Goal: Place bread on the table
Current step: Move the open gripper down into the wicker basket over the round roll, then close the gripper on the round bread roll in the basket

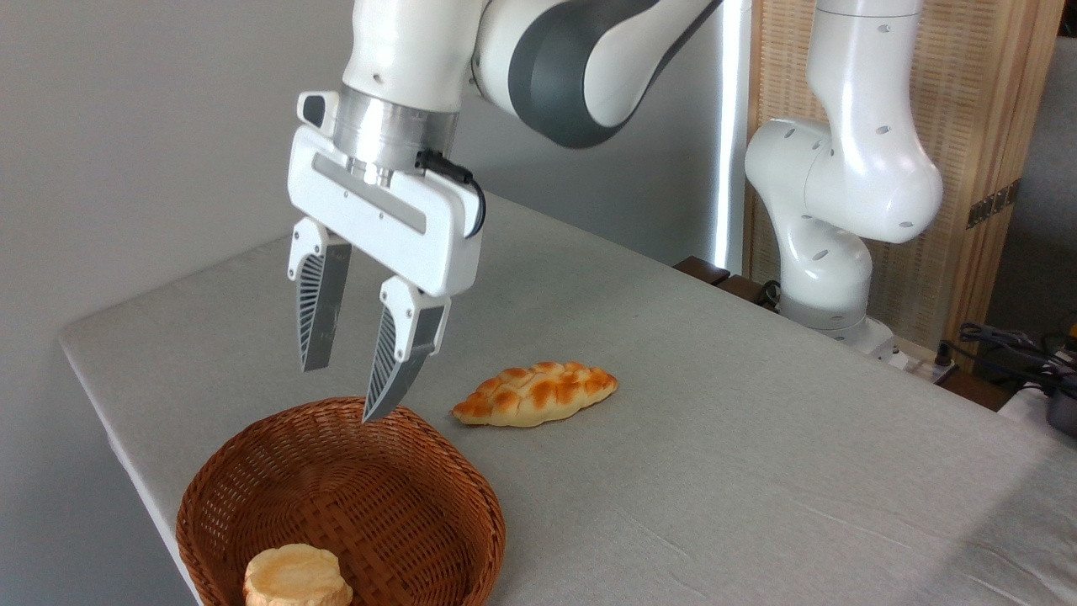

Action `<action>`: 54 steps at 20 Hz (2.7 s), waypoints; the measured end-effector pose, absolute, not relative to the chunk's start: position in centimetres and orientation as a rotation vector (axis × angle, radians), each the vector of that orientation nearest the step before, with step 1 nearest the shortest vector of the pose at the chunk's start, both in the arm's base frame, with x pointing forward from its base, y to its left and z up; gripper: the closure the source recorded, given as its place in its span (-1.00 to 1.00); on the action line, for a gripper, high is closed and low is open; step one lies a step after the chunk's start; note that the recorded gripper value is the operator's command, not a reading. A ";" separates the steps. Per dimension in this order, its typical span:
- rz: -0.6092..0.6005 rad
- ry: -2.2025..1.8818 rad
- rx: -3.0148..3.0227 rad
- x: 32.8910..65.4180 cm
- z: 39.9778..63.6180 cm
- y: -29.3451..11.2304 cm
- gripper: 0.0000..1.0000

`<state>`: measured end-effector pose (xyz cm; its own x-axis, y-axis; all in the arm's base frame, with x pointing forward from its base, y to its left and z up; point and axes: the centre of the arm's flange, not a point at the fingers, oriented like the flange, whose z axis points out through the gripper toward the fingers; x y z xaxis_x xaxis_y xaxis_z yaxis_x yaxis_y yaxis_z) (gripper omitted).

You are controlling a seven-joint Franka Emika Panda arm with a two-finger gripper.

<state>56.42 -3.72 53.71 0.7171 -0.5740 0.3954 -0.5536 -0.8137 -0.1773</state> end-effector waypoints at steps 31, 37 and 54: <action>-0.824 1.037 -2.550 63.6 40.6 -1.0 -0.80; -0.790 1.121 -2.478 63.5 40.6 -1.5 0.08; -0.843 1.076 -2.469 63.5 42.9 -1.7 0.04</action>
<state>63.54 -1.66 42.91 0.5430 -0.7439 0.3897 -0.5562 -0.6662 -0.4968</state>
